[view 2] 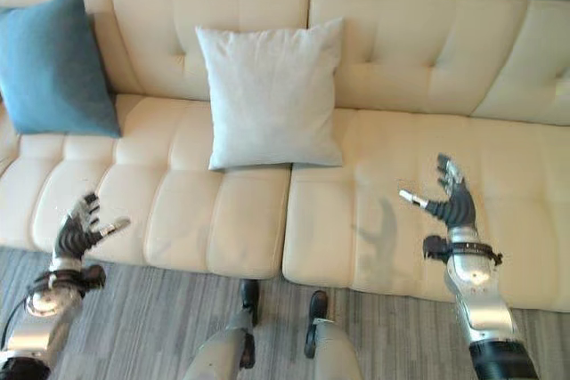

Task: Pick up all the scattered cushions and arrange them neatly on the sofa.

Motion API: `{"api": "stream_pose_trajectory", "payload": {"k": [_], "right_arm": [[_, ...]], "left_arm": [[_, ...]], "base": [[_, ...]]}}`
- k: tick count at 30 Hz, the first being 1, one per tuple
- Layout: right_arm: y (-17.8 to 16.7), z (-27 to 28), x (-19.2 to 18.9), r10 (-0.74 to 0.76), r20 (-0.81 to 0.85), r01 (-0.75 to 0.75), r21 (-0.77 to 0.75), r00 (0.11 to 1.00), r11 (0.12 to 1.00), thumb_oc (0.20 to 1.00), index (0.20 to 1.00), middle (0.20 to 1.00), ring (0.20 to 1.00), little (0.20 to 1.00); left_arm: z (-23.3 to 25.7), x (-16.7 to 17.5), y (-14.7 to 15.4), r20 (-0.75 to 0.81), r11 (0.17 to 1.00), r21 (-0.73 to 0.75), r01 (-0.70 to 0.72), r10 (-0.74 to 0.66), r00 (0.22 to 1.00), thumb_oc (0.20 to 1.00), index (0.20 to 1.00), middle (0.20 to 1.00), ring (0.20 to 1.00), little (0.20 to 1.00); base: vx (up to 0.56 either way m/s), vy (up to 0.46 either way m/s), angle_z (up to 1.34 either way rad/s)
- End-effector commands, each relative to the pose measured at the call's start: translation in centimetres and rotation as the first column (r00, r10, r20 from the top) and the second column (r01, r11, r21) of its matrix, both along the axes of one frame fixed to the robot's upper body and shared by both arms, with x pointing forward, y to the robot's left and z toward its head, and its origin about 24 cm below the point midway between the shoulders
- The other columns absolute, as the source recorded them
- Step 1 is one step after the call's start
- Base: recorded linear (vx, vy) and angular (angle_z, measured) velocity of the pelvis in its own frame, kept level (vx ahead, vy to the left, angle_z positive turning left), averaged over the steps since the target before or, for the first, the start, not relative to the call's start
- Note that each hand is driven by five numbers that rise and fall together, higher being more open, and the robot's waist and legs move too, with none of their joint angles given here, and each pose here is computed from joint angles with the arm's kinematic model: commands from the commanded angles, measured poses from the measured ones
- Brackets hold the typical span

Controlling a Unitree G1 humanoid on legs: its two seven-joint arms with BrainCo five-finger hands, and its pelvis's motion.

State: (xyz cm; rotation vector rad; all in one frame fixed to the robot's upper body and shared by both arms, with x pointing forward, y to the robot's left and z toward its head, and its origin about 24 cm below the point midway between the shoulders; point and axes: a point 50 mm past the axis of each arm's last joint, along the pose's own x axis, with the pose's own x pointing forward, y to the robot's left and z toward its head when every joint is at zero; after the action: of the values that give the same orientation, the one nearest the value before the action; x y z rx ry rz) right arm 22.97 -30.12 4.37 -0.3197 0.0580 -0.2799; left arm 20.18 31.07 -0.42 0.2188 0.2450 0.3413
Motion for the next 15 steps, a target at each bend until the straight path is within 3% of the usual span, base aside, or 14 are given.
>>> {"api": "stream_pose_trajectory", "payload": {"k": [1, 4, 7, 15], "right_arm": [[0.2, -3.6, -1.6, 0.066, -0.209, -0.086, -0.084, 0.976, 0.993, 1.0, 1.0, 1.0, 1.0, 1.0], [0.3, -7.1, -3.7, 0.038, -0.365, -0.071, -0.079, 0.93, 0.994, 1.0, 1.0, 1.0, 1.0, 1.0], [0.9, -9.5, -4.8, 0.031, -0.46, -0.065, -0.057, 0.887, 0.996, 1.0, 1.0, 1.0, 1.0, 1.0], [3.1, -10.6, -4.0, 0.07, -0.468, -0.086, -0.012, 0.881, 0.996, 1.0, 1.0, 1.0, 1.0, 1.0]], "left_arm": [[-3.4, -3.0, 0.7, -0.175, 1.0, -0.005, -0.031, 0.029, 0.984, 1.0, 1.0, 1.0, 1.0, 1.0], [-6.6, -6.1, -0.1, -0.334, 0.999, -0.028, -0.043, 0.031, 0.942, 1.0, 1.0, 1.0, 1.0, 1.0], [-7.8, -7.0, -0.5, -0.394, 0.999, -0.029, -0.039, 0.025, 0.919, 1.0, 1.0, 1.0, 1.0, 1.0], [-6.0, -4.6, -0.3, -0.321, 0.999, 0.047, 0.004, 0.011, 0.947, 1.0, 1.0, 1.0, 1.0, 1.0]], "base": [[-0.03, 0.107, -0.41], [-0.07, 0.136, -0.52], [-0.18, 0.112, -0.53], [-0.38, 0.033, -0.42]]}}
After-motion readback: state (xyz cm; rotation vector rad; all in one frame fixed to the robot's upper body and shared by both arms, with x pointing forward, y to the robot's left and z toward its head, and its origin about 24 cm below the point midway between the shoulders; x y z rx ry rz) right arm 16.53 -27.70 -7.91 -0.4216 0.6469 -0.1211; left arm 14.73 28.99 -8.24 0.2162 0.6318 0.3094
